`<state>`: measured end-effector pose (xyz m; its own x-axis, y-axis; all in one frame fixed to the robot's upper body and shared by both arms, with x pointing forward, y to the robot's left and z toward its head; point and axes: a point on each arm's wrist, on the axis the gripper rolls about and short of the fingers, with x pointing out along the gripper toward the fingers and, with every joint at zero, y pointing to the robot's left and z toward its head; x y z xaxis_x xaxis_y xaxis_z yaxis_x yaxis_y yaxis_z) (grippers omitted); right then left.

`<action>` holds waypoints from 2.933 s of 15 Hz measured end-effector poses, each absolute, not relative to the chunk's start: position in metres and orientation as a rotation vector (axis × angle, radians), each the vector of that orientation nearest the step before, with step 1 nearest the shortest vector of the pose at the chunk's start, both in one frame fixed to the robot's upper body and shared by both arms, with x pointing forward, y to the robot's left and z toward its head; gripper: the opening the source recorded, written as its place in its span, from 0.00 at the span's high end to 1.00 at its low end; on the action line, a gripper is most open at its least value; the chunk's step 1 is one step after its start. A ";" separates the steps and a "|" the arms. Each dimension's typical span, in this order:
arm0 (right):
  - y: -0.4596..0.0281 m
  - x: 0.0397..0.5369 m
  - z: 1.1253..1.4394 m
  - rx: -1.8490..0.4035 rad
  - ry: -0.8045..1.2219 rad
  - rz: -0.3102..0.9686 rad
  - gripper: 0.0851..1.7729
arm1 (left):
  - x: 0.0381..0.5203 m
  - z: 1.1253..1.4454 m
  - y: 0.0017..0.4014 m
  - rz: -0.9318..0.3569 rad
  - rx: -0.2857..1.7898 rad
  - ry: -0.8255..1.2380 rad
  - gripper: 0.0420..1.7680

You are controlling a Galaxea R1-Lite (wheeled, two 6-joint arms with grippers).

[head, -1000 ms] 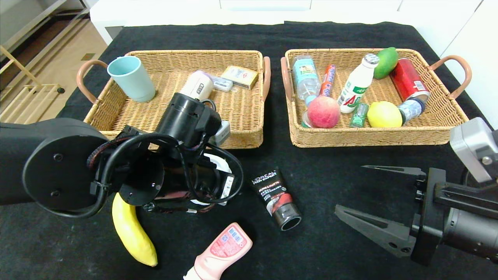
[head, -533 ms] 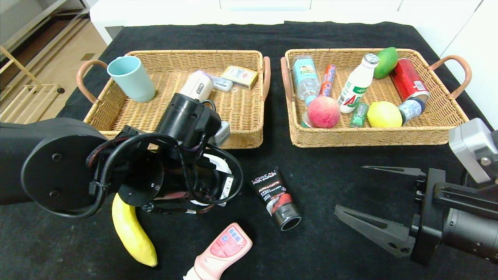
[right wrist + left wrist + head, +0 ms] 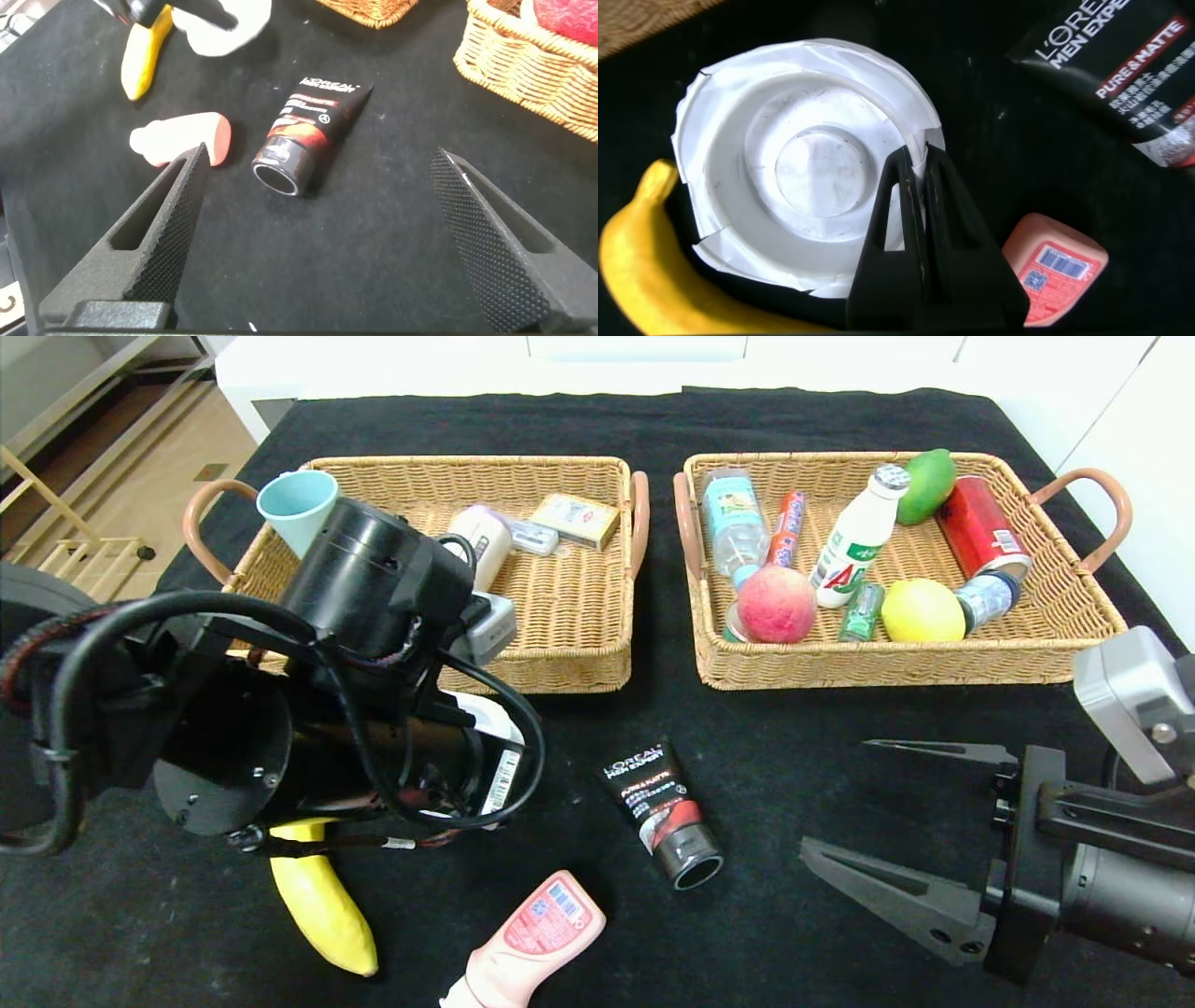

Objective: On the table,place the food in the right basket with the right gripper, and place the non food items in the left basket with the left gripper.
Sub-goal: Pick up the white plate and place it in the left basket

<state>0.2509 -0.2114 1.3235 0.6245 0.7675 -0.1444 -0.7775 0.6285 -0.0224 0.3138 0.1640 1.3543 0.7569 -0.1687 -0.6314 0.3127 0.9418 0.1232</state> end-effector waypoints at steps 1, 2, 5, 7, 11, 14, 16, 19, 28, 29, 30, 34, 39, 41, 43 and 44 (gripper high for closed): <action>-0.211 0.251 1.324 -0.085 0.125 0.888 0.04 | 0.309 1.359 0.166 -0.267 0.230 0.660 0.95; -0.211 0.251 1.324 -0.085 0.125 0.888 0.04 | 0.304 1.363 0.169 -0.263 0.236 0.660 0.95; -0.211 0.251 1.324 -0.085 0.123 0.889 0.04 | 0.297 1.377 0.176 -0.244 0.226 0.622 0.95; -0.211 0.250 1.324 -0.084 0.121 0.889 0.04 | 0.297 1.390 0.179 -0.227 0.231 0.573 0.95; -0.212 0.250 1.325 -0.083 0.116 0.887 0.04 | 0.308 1.416 0.185 -0.167 0.250 0.480 0.95; -0.213 0.250 1.326 -0.083 0.115 0.884 0.04 | 0.324 1.423 0.193 -0.101 0.252 0.445 0.95; -0.213 0.251 1.326 -0.082 0.112 0.880 0.04 | 0.339 1.430 0.201 -0.061 0.225 0.373 0.95; -0.214 0.251 1.327 -0.082 0.111 0.877 0.04 | 0.363 1.435 0.210 -0.013 0.180 0.273 0.95; -0.215 0.251 1.329 -0.080 0.102 0.873 0.04 | 0.413 1.421 0.220 -0.008 0.141 0.172 0.85; -0.215 0.251 1.329 -0.080 0.101 0.873 0.04 | 0.414 1.421 0.220 -0.007 0.142 0.173 0.75; -0.215 0.250 1.329 -0.079 0.100 0.873 0.04 | 0.414 1.420 0.220 -0.006 0.143 0.176 0.66; -0.216 0.250 1.329 -0.080 0.102 0.873 0.04 | 0.412 1.418 0.220 -0.010 0.149 0.189 0.41; -0.216 0.249 1.328 -0.086 0.100 0.874 0.04 | 0.404 1.418 0.218 -0.021 0.153 0.194 0.23; -0.216 0.249 1.328 -0.087 0.100 0.875 0.04 | 0.397 1.419 0.215 -0.041 0.166 0.195 0.19; -0.216 0.249 1.328 -0.088 0.100 0.876 0.04 | 0.384 1.418 0.207 -0.080 0.186 0.210 0.15; -0.216 0.249 1.328 -0.087 0.101 0.877 0.04 | 0.376 1.416 0.202 -0.110 0.199 0.226 0.14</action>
<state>0.2491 -0.2156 1.3277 0.6354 0.7621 -0.1245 -0.7704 0.6367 -0.0346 0.3759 0.2016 1.4159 0.9687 -0.0857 -0.2332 0.1303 0.9744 0.1833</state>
